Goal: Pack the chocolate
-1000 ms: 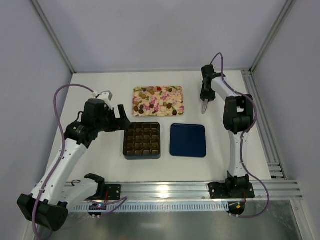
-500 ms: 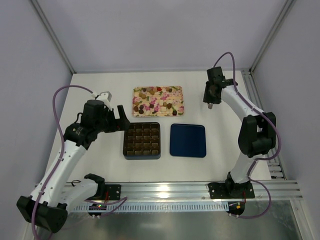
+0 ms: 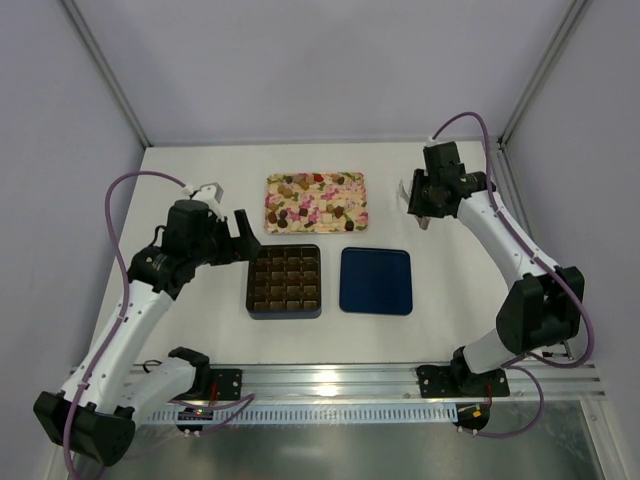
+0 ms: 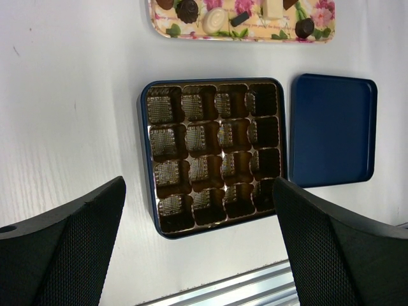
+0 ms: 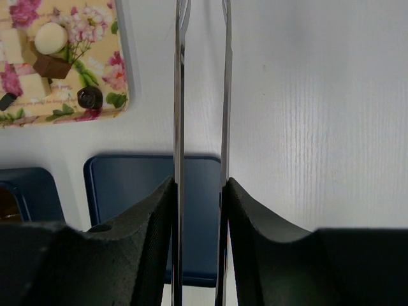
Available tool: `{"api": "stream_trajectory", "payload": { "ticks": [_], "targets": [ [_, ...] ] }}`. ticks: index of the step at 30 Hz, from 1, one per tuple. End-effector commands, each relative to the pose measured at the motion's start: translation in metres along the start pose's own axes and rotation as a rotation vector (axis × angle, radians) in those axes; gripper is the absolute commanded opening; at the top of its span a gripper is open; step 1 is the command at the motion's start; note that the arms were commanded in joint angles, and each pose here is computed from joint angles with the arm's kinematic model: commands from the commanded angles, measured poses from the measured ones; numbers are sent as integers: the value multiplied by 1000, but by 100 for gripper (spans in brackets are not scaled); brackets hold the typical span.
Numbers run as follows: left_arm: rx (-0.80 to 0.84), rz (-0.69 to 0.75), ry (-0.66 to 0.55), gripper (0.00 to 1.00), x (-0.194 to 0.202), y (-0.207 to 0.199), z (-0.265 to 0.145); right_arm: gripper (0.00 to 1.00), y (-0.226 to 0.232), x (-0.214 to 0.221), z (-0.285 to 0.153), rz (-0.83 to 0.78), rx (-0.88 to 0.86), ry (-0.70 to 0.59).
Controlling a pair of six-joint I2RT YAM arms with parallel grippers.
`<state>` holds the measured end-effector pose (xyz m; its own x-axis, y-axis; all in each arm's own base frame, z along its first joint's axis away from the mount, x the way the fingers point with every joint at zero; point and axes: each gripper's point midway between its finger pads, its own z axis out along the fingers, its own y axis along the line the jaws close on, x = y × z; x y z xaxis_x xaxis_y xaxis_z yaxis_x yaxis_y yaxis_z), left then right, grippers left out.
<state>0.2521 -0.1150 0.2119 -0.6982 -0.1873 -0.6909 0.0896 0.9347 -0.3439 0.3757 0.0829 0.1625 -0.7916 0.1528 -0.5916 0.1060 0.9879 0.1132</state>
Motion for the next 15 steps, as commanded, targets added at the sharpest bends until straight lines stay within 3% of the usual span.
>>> {"api": "stream_trajectory", "payload": {
  "ticks": [1, 15],
  "targets": [
    [19, 1, -58, 95, -12, -5, -4, 40, 16, -9, -38, -23, -80, -72],
    [22, -14, -59, 95, -15, -7, -3, 45, 97, 15, -71, -171, -270, -44]
  ]
}}
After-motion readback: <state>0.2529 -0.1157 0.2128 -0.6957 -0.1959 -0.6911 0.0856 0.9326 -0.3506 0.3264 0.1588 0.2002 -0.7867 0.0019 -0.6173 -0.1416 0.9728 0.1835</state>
